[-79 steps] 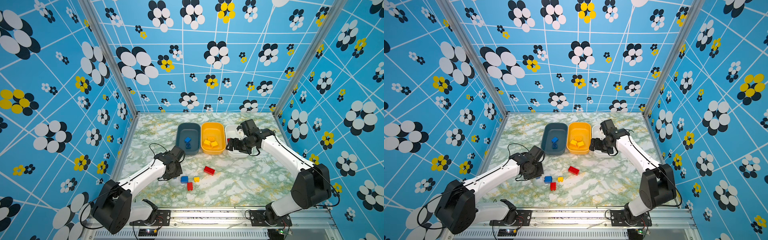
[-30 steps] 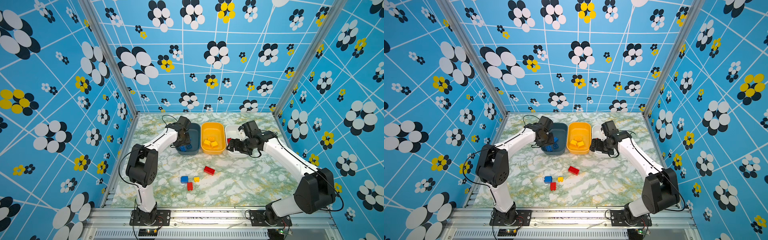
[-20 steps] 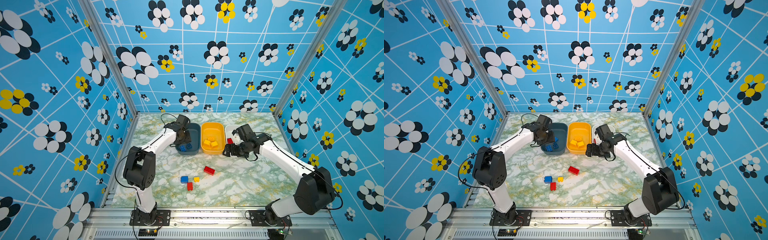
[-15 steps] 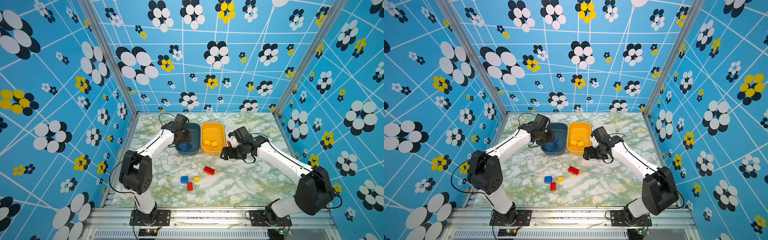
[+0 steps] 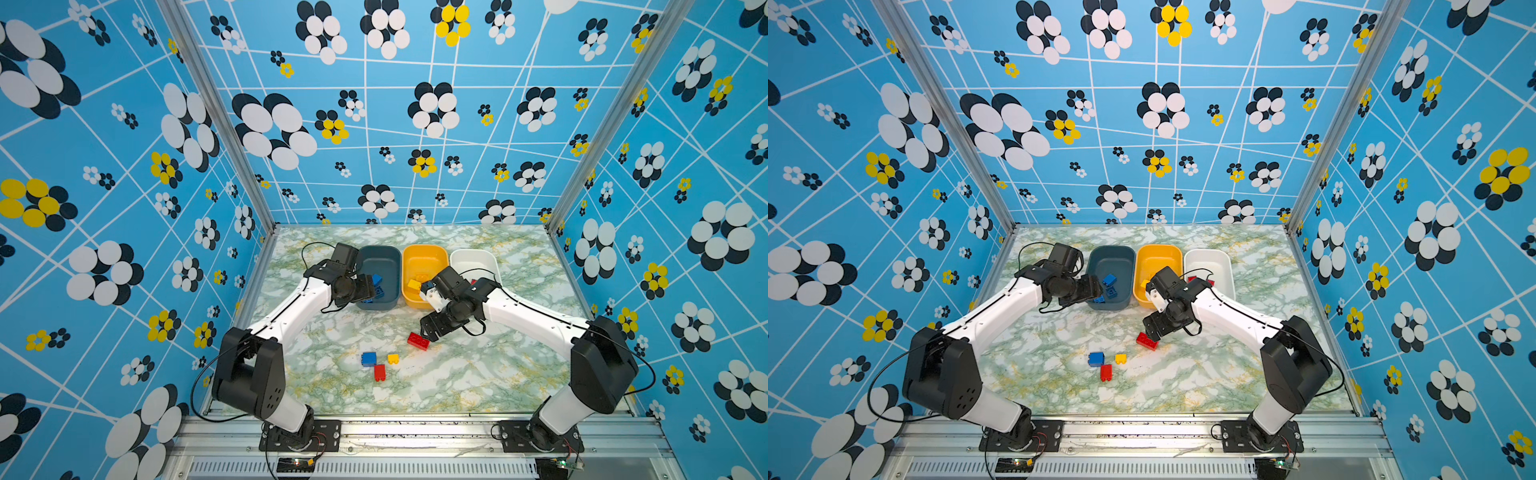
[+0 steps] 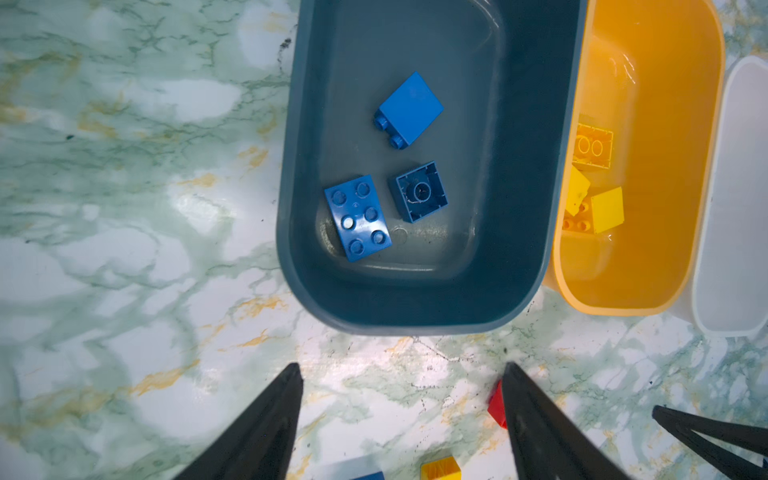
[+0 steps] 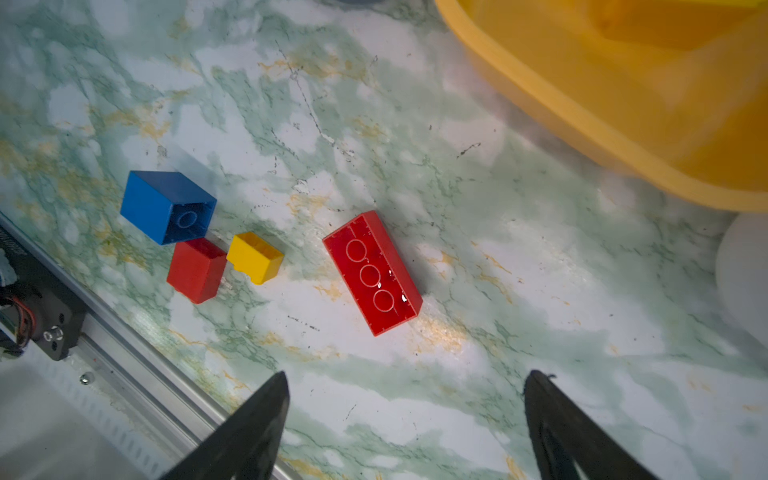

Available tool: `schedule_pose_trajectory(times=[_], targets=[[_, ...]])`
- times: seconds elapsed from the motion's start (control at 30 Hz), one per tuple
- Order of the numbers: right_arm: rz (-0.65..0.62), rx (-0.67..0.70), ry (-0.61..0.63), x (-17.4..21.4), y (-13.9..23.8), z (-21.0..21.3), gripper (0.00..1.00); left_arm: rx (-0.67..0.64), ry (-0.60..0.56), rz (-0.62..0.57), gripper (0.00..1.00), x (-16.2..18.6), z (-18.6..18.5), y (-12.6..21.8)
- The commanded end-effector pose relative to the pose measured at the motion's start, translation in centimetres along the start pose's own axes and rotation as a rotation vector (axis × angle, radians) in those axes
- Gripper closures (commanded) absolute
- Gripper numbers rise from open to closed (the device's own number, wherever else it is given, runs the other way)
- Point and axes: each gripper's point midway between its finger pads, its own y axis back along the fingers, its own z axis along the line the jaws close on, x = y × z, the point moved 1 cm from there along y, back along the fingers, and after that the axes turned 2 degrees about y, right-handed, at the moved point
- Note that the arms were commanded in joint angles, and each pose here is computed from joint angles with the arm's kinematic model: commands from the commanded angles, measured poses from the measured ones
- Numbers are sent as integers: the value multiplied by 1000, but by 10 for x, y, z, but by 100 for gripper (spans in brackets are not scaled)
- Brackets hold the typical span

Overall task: Sort the legos into containers by color
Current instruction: 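Move the right gripper toward the red 2x3 brick while left gripper withdraws, then lower the right gripper onto the red brick, grasp and lift it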

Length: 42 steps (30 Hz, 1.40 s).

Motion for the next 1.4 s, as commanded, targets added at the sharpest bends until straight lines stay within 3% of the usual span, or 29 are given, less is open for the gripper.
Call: schedule_pose_trajectory(times=[0.0,0.5,1.37], targets=[[10,27,78,-6,3,4,10,14,41,-30,21,7,7,16],[115,96,198,-3,-32,16,15,-4,171,-45,18,62,44,43],[241,132,269,-1,-81,16,29,-26,208,-73,18,67,53,48]])
